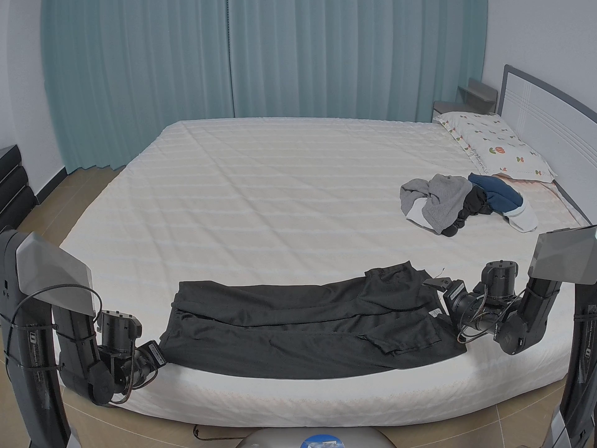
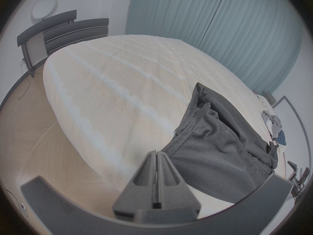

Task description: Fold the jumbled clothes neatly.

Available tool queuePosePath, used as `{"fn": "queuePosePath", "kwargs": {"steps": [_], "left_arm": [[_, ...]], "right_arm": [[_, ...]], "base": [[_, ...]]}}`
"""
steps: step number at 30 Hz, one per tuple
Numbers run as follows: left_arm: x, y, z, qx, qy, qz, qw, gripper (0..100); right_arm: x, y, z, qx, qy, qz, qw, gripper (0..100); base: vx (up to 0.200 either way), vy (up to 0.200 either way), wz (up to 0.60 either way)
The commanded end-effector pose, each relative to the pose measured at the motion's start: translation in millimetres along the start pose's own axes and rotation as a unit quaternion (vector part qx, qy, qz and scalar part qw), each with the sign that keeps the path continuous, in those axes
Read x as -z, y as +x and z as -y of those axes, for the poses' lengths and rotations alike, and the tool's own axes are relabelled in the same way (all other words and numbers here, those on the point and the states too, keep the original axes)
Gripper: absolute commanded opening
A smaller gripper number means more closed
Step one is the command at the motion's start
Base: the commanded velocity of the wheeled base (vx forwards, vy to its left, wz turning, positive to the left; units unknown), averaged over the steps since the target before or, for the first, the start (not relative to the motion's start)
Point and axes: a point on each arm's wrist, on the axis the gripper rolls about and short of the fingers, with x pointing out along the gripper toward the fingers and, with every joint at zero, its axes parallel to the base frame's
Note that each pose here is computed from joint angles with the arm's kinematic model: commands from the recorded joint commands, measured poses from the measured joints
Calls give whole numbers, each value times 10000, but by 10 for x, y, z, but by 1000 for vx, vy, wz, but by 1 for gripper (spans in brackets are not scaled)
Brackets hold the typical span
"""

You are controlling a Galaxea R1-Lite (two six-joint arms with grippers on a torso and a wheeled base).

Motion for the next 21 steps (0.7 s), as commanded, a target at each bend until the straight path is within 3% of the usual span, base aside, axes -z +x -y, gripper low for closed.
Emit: {"fn": "queuePosePath", "kwargs": {"steps": [1,11,13,17,21], "left_arm": [[11,-13,-11,-30,9,-23,10000,100],[-89,-49,31,165,-151,182,9996,100],[-284,-154,130,625,-398,478,9961,100],[-451,-271,190,1263,-520,504,9893,100],[-588,-192,286,1634,-482,587,9836,100]], "right_arm": [[4,1,4,3,2,-7,10000,100],[-3,2,3,-5,4,-4,10000,100],[-3,7,5,-1,4,3,10000,100],[1,8,3,-4,0,-3,10000,100],[3,5,6,7,2,0,10000,100]], "base": [[0,0,0],[0,0,0],[0,0,0],[0,0,0],[0,0,0]]}}
